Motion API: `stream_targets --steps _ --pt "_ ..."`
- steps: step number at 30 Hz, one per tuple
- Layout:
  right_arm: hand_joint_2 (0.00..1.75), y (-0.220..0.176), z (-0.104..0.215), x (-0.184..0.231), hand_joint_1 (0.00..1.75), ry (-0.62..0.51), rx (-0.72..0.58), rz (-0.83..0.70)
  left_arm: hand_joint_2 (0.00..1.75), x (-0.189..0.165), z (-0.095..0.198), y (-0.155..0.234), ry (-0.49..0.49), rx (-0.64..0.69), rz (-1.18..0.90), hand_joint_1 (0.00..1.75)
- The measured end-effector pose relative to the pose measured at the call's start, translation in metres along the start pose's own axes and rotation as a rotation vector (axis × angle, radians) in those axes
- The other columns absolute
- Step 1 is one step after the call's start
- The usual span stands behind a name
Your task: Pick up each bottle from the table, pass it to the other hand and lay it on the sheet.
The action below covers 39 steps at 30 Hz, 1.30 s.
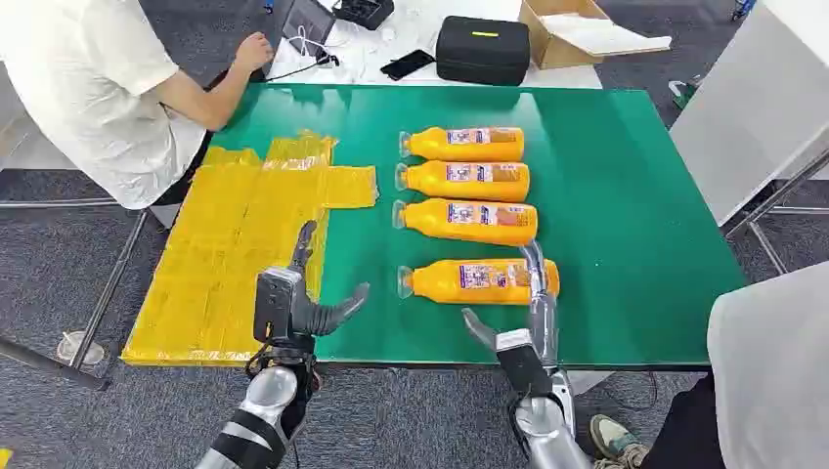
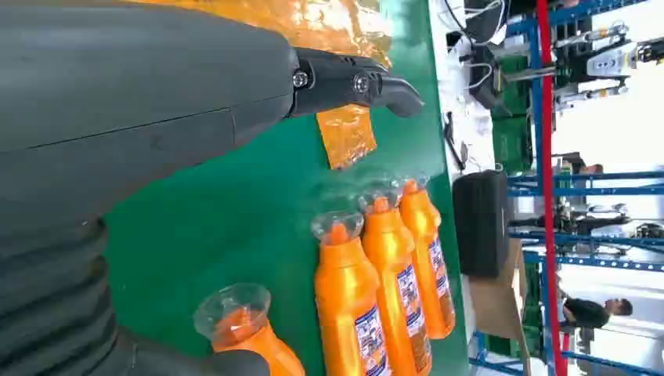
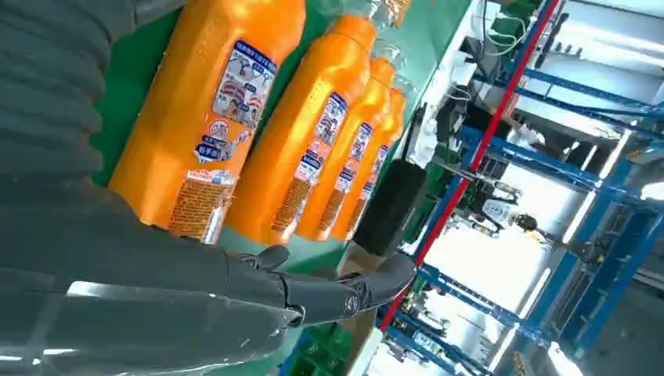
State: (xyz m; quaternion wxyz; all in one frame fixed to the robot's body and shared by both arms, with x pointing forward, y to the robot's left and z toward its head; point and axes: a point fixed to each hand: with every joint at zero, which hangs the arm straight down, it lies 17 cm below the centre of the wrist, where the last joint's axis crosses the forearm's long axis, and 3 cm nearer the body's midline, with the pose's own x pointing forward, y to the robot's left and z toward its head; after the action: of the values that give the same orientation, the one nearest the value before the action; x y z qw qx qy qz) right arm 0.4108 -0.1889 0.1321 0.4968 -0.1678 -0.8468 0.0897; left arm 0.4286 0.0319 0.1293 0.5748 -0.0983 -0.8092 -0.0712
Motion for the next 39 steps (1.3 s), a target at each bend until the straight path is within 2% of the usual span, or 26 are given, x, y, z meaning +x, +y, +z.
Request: stream_targets --steps 22,28,32,39 --pt "1.75 -0.014 0.015 0.014 0.00 -0.005 -0.054 -0.009 1.75 0.014 0.028 -0.007 -0.037 0.009 0.034 0.00" --pt "1.75 -0.004 0.018 0.025 0.00 -0.136 0.032 0.287 1.75 0.019 0.032 -0.010 -0.054 0.000 0.037 0.00" --pt "1.75 -0.007 0.006 -0.002 0.00 -0.147 0.130 0.455 1.75 0.024 0.026 -0.017 -0.060 -0.026 0.048 0.00" --pt "1.75 -0.027 -0.018 -0.037 0.00 -0.149 0.197 0.595 1.75 0.029 0.019 -0.029 -0.065 -0.066 0.059 0.00"
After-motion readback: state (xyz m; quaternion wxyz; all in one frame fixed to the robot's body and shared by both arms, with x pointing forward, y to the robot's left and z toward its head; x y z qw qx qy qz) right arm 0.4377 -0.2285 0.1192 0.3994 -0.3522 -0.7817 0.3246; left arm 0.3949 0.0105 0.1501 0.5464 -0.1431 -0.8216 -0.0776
